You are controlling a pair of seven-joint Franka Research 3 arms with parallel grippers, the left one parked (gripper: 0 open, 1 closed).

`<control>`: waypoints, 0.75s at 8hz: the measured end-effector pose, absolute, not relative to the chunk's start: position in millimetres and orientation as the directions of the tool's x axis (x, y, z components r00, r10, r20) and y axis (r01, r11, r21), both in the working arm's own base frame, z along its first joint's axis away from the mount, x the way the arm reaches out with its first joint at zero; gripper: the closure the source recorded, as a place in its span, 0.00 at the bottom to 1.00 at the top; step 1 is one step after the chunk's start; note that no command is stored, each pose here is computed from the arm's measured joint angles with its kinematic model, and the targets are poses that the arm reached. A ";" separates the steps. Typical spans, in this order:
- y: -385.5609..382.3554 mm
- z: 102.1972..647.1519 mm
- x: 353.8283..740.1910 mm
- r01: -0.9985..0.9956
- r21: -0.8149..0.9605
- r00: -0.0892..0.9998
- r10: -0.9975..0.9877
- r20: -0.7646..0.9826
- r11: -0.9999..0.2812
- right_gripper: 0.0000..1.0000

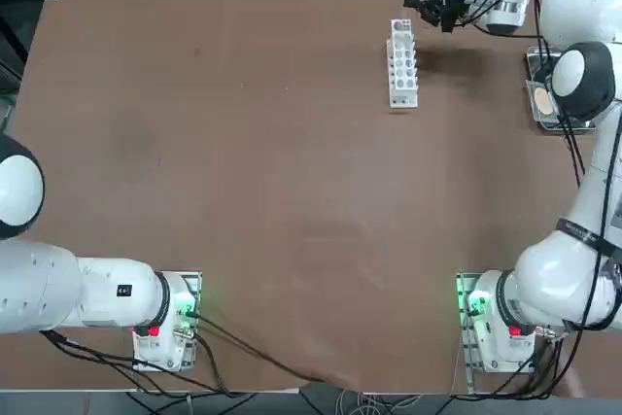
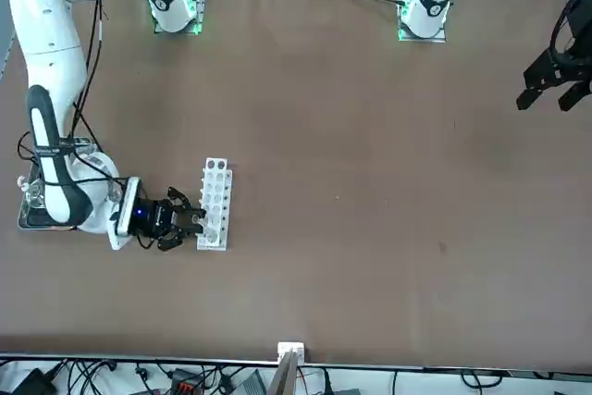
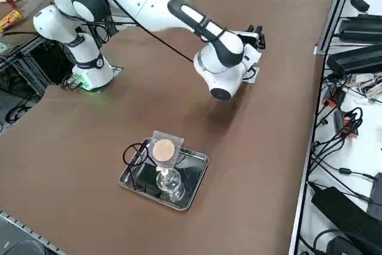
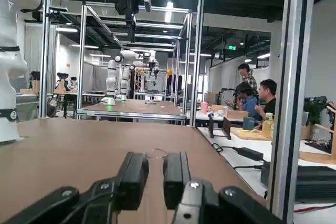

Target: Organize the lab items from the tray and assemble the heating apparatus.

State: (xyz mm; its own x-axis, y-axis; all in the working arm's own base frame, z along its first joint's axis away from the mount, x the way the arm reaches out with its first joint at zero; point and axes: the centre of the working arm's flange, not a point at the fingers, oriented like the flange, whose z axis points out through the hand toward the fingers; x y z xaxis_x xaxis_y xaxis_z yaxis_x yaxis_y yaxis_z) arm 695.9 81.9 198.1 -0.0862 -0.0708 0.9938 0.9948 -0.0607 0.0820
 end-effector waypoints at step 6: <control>82.1 177.1 691.3 0.993 0.096 -0.101 -0.067 0.993 -0.070 0.78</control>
